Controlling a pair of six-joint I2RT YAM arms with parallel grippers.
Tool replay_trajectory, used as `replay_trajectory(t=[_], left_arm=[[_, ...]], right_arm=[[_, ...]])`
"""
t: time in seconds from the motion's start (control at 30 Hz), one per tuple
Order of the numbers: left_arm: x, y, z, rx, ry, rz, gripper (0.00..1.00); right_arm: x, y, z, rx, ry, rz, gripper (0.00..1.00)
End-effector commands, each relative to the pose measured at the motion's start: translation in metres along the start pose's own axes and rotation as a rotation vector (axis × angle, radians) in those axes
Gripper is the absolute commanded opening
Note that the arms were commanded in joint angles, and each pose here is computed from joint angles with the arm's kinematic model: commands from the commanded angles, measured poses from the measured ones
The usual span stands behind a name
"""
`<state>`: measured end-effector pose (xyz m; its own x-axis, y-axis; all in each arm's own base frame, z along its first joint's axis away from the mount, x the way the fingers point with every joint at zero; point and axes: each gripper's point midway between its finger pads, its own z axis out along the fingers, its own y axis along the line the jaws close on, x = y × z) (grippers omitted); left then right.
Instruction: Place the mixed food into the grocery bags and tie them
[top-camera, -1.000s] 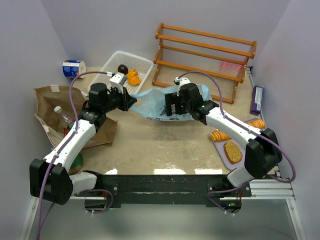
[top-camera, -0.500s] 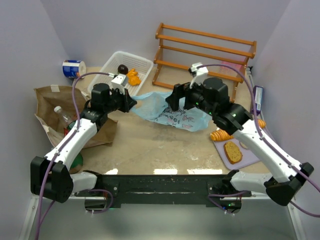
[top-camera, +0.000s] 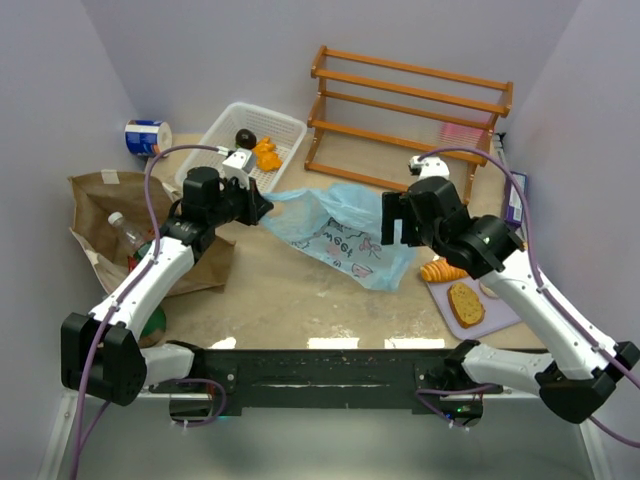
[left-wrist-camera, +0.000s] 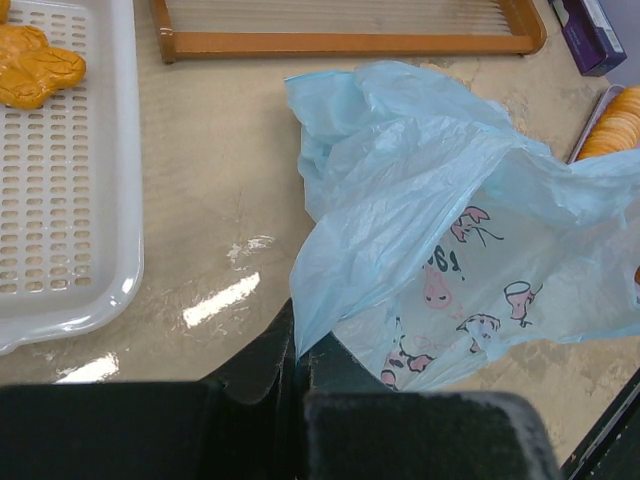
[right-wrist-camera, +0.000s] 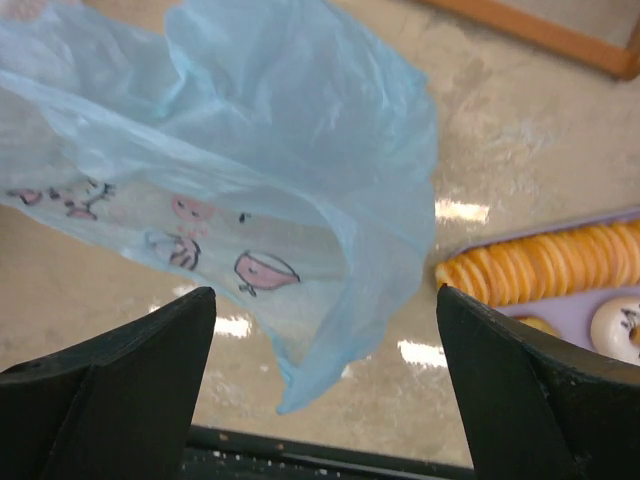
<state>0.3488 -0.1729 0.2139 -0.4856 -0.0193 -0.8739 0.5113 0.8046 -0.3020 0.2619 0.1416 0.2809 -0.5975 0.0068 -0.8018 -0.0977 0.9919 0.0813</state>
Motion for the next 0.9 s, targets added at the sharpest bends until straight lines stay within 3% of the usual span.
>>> replay_trajectory(t=[0.0, 0.13, 0.33, 0.6, 0.7, 0.8, 0.83, 0.87], left_arm=[[-0.023, -0.008, -0.003, 0.016, -0.058, 0.032, 0.0], [-0.025, -0.01, -0.005, 0.019, -0.066, 0.036, 0.0], [-0.024, -0.012, -0.005, 0.022, -0.063, 0.041, 0.0], [-0.025, -0.016, -0.004, 0.031, -0.069, 0.059, 0.0], [-0.023, -0.016, -0.003, 0.032, -0.065, 0.06, 0.0], [-0.023, -0.015, -0.002, 0.032, -0.067, 0.07, 0.0], [-0.025, -0.015, -0.002, 0.033, -0.07, 0.074, 0.0], [-0.026, -0.015, -0.001, 0.033, -0.073, 0.077, 0.0]], right_arm=[[0.054, -0.002, -0.014, -0.042, 0.155, 0.098, 0.95], [0.095, 0.003, -0.006, -0.089, 0.215, 0.196, 0.94], [0.098, 0.024, 0.005, -0.203, 0.148, 0.349, 0.92], [0.11, 0.032, 0.037, -0.206, 0.126, 0.383, 0.86], [0.114, 0.039, 0.045, -0.223, 0.142, 0.382, 0.74], [0.102, 0.045, 0.042, -0.256, 0.108, 0.381, 0.44], [0.099, 0.043, 0.041, -0.251, 0.097, 0.377, 0.27], [0.096, 0.041, 0.04, -0.244, 0.081, 0.378, 0.19]])
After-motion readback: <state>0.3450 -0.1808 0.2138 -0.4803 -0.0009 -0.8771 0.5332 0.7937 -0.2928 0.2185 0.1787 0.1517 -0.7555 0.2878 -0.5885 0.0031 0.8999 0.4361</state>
